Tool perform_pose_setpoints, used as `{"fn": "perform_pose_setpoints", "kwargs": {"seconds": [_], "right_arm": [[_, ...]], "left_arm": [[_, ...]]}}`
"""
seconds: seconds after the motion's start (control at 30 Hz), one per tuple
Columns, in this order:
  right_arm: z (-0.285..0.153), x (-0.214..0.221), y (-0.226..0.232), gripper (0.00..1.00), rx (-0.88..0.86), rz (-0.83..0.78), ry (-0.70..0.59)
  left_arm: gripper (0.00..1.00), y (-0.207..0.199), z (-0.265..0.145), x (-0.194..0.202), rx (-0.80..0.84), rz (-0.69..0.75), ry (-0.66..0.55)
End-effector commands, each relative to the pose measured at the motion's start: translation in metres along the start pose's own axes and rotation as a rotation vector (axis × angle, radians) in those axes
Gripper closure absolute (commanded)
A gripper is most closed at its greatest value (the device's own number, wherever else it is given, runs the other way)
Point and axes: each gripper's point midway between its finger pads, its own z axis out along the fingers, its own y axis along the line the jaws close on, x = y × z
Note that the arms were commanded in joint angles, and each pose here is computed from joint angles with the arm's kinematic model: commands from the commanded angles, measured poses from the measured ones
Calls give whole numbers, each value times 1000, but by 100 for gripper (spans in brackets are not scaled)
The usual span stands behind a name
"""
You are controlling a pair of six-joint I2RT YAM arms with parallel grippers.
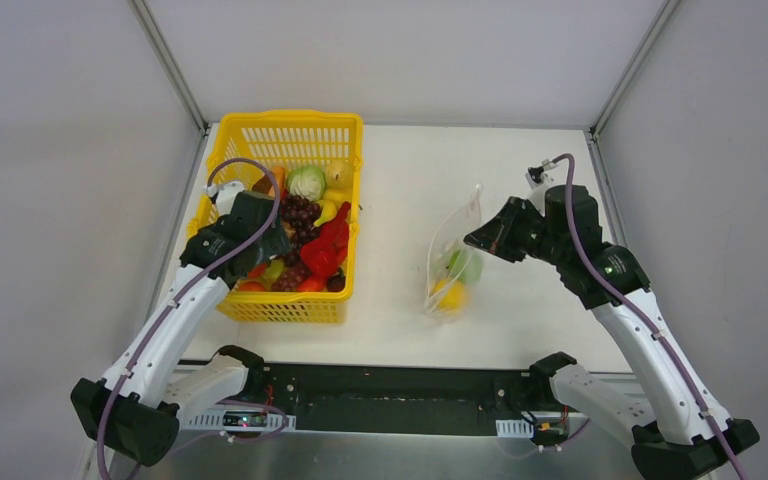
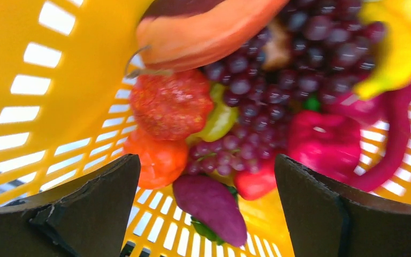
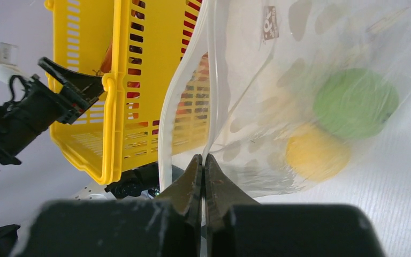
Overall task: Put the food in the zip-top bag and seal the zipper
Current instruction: Pick up the fake vegetable from the bin.
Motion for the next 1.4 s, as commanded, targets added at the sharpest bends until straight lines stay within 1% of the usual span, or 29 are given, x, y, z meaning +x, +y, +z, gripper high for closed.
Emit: {"fn": "perform_pose_setpoints", "kwargs": {"seconds": [0.0,0.2,0.3,0.47,0.63,0.7,0.87,0.93,1.03,1.1,1.23,1.37], "right_arm": [[-2,-1,8,100,-47,-13,-7],[1,0,7,100,-56,-5,-8],[2,2,7,100,-59,0,-3],[3,2,6,100,-57,1,-5],[4,4,5,100,-58,2,5],[4,5,5,100,-58,4,7],[5,6,4,100,-59,9,7],[5,7,4,100,-62,11,12],[6,8,3,100,-60,11,13],[7,8,2,100,-59,12,13],[7,9,2,100,-60,14,16],[10,10,2,100,-67,19,25]], "left_arm": [[1,24,20,3,-146,-187,-81],[1,36,38,1,-258,-314,-167],[1,31,51,-2,-239,-378,-221],[2,36,64,5,-285,-469,-240],[3,35,79,9,-277,-553,-259],[4,38,84,15,-291,-588,-248],[5,43,95,25,-318,-622,-250],[5,40,99,30,-310,-630,-216],[4,35,98,35,-288,-625,-171],[2,38,93,39,-297,-640,-151],[2,43,83,45,-294,-676,-141],[1,52,78,46,-321,-671,-158]]}}
